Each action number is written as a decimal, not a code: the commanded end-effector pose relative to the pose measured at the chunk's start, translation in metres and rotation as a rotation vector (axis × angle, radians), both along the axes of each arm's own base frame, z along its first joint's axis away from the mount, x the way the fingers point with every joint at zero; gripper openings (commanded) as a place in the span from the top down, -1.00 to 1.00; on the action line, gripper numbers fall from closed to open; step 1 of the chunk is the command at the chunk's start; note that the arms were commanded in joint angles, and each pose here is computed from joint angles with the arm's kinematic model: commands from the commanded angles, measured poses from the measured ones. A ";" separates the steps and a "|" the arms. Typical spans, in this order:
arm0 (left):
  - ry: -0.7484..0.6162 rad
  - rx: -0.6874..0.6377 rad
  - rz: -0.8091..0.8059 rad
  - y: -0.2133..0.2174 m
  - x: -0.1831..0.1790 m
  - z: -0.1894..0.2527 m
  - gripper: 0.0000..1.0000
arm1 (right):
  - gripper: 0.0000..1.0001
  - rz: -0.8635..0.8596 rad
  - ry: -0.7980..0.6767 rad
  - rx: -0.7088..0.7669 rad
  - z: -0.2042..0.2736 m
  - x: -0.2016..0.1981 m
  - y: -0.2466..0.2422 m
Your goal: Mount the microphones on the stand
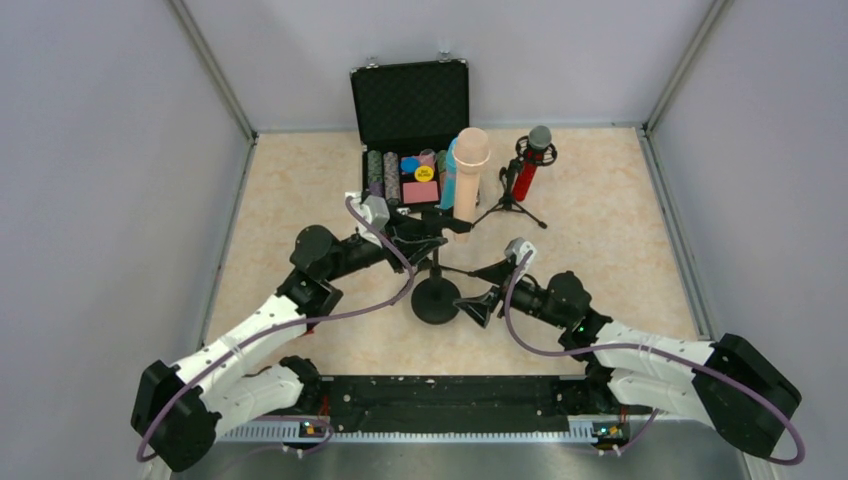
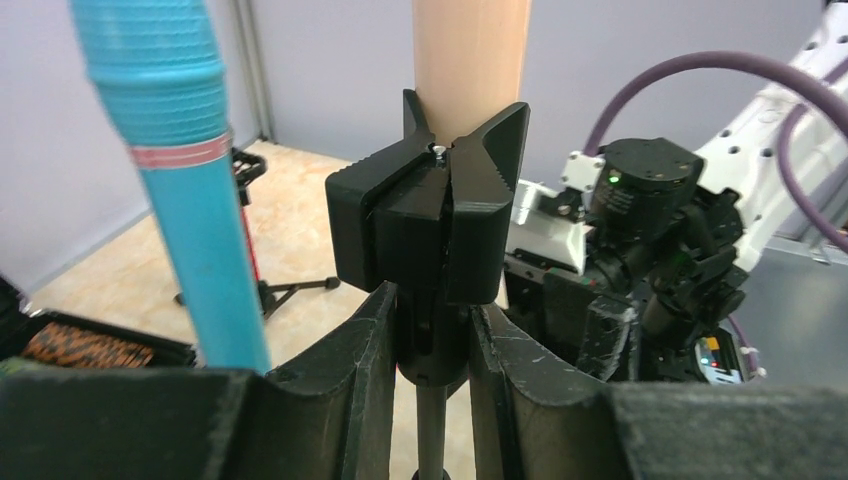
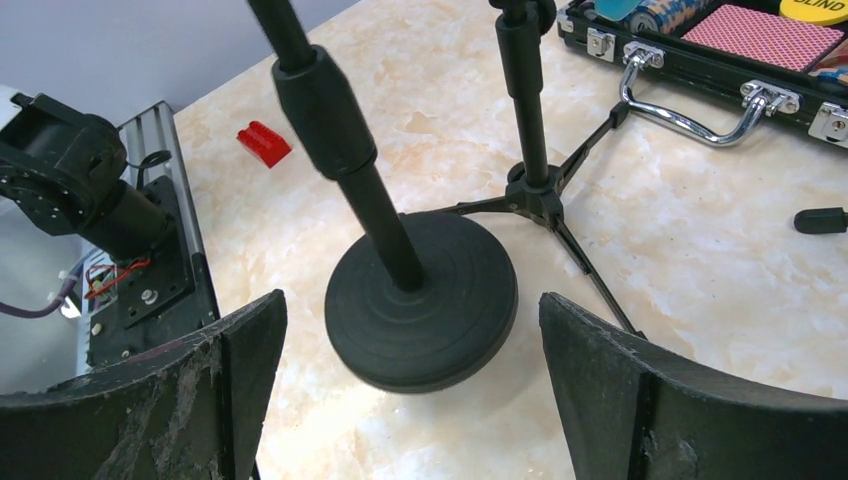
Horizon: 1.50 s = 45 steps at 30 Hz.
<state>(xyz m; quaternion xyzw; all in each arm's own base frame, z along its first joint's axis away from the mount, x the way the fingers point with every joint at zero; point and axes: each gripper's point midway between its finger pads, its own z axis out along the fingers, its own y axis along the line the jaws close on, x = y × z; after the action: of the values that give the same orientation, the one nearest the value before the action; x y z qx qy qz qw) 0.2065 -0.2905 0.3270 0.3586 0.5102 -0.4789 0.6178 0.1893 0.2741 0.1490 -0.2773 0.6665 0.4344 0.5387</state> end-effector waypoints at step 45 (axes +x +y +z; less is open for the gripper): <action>-0.276 -0.061 0.714 0.147 0.122 0.016 1.00 | -0.88 -0.049 0.012 0.027 0.000 0.007 -0.013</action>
<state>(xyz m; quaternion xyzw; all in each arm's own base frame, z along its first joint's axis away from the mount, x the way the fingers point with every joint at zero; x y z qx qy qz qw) 0.3369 -0.1520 0.2884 0.1995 0.5974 -0.2227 0.7441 0.1941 0.2640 0.1391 -0.2592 0.6830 0.4271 0.5329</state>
